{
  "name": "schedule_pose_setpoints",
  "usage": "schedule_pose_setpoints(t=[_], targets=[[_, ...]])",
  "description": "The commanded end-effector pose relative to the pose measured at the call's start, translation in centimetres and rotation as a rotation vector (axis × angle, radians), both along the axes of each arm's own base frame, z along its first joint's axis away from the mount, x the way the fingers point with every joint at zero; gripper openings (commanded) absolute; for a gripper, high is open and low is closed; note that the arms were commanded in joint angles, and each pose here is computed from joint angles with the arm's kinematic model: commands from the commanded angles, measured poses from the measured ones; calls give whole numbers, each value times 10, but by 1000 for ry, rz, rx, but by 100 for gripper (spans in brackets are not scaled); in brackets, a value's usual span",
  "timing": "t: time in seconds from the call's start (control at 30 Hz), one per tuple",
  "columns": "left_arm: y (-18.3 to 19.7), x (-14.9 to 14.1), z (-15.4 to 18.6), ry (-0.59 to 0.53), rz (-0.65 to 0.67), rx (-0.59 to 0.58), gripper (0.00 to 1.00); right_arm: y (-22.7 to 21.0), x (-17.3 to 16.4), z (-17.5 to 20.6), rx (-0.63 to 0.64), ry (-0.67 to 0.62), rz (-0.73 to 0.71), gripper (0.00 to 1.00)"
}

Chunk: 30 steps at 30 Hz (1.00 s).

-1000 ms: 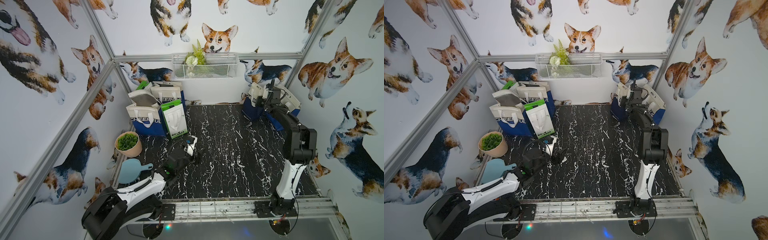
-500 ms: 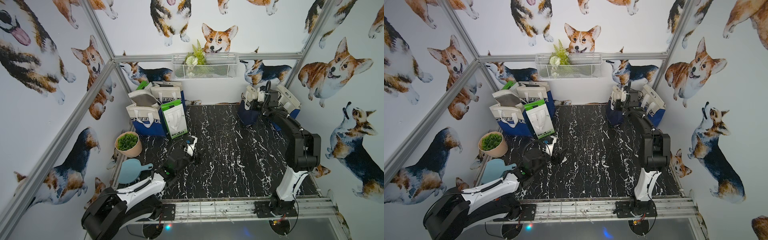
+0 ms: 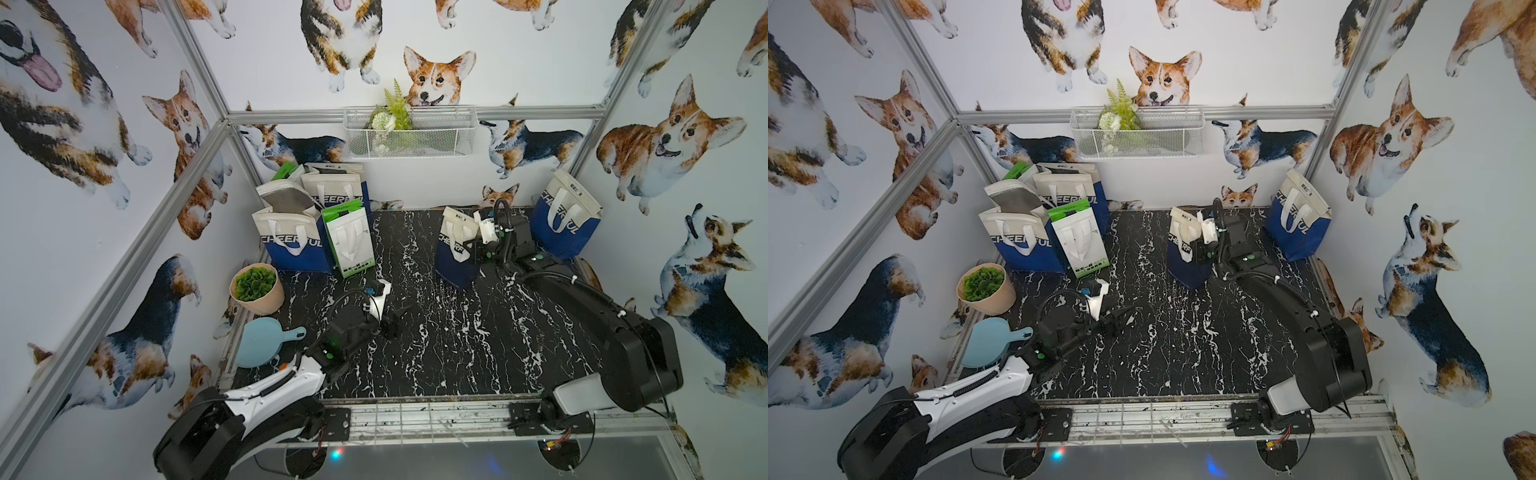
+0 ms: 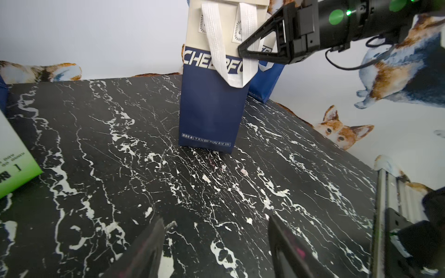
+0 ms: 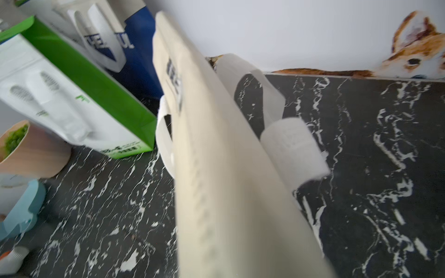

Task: Open the takeout bag
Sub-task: Move the takeout bag to the center of the board.

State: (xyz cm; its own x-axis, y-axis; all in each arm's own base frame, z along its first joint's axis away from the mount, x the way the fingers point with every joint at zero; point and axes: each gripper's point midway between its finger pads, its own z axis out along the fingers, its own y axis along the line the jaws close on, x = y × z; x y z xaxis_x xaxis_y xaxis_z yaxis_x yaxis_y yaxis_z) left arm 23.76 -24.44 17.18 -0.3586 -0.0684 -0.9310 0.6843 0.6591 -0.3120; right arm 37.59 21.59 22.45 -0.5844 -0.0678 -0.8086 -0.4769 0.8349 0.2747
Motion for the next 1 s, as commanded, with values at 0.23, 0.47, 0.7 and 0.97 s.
schedule_pose_setpoints(t=[0.23,0.47,0.7,0.97], targets=[[3,-28,10,19,-55,-136,70,26,-112,17,40,-71,271,0],[-8,-41,24,-19,-123,-143,70,30,-121,11,20,-79,341,0],[-19,-47,26,-19,-179,-134,70,41,-118,-15,2,-11,388,0],[-20,-44,24,-32,-168,-112,72,35,-128,-7,2,-76,407,0]])
